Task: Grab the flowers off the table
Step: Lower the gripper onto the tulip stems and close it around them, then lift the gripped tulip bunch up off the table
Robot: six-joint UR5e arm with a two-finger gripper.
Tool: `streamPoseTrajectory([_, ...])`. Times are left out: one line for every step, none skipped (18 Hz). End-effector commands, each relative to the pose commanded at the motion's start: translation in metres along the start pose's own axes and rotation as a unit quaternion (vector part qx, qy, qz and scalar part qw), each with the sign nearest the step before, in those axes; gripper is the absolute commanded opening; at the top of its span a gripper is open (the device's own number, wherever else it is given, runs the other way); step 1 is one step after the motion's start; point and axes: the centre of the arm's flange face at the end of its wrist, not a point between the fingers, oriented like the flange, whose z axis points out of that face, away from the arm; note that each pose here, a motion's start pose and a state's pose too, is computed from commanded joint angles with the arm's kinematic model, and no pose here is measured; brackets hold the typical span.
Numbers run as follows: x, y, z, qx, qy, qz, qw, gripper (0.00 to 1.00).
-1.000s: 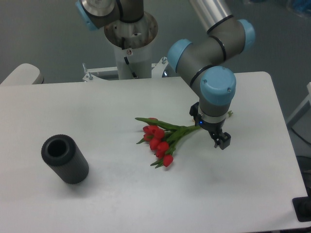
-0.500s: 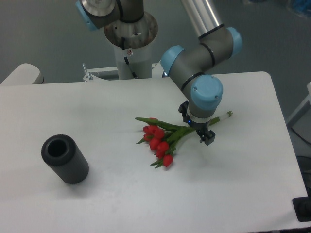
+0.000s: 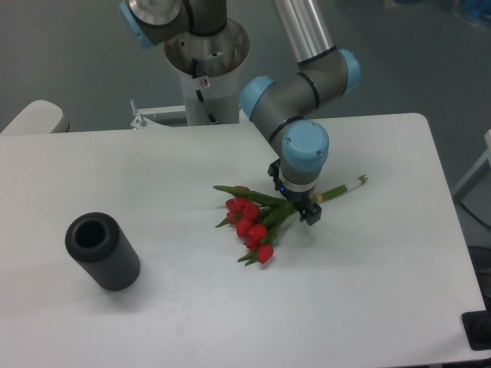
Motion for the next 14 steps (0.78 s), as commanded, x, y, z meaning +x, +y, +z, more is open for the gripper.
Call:
streamPoseTrajectory([0.000,-0.001,-0.001,0.005,-0.001,0.001,1.0000,1.00])
streamPoseTrajectory([0.001,-0.002,0.000,0.009,-0.001,0.001,1.0000,1.00])
streamPoseTrajectory([0.001,-0.002,0.001,0.012,0.000,0.000,0.9999,0.96])
streamPoseTrajectory([0.001,-0.002,0.001,0.012,0.000,0.000,0.9999,0.86])
streamPoseTrajectory([0.001,-0.002,0.000,0.012,0.000,0.000,0.9999,0.74])
streamPoseTrajectory([0.001,-0.002,0.000,0.012,-0.001,0.000,0.9999,0.62])
streamPoseTrajectory([0.001,-0.002,0.000,0.012,-0.001,0.001,0.9999,0.52])
streamPoseTrajectory([0.000,-0.002,-0.001,0.012,-0.002,0.001,0.9999,0.46])
streamPoseTrajectory([-0.001,-0.002,-0.002,0.012,-0.004,0.001,0.9999,0.41])
streamPoseTrajectory([-0.002,-0.002,-0.004,0.012,-0.006,0.001,0.9999,0.36])
streamPoseTrajectory([-0.004,-0.002,-0.006,0.013,-0.009,0.001,0.9999,0.35])
streamPoseTrajectory([-0.006,-0.002,-0.010,0.013,-0.013,0.001,0.9998,0.33])
streamPoseTrajectory([-0.007,-0.002,-0.011,0.013,-0.014,0.001,0.9998,0.32])
streamPoseTrajectory([-0.010,-0.002,-0.014,0.013,-0.017,0.001,0.9998,0.30])
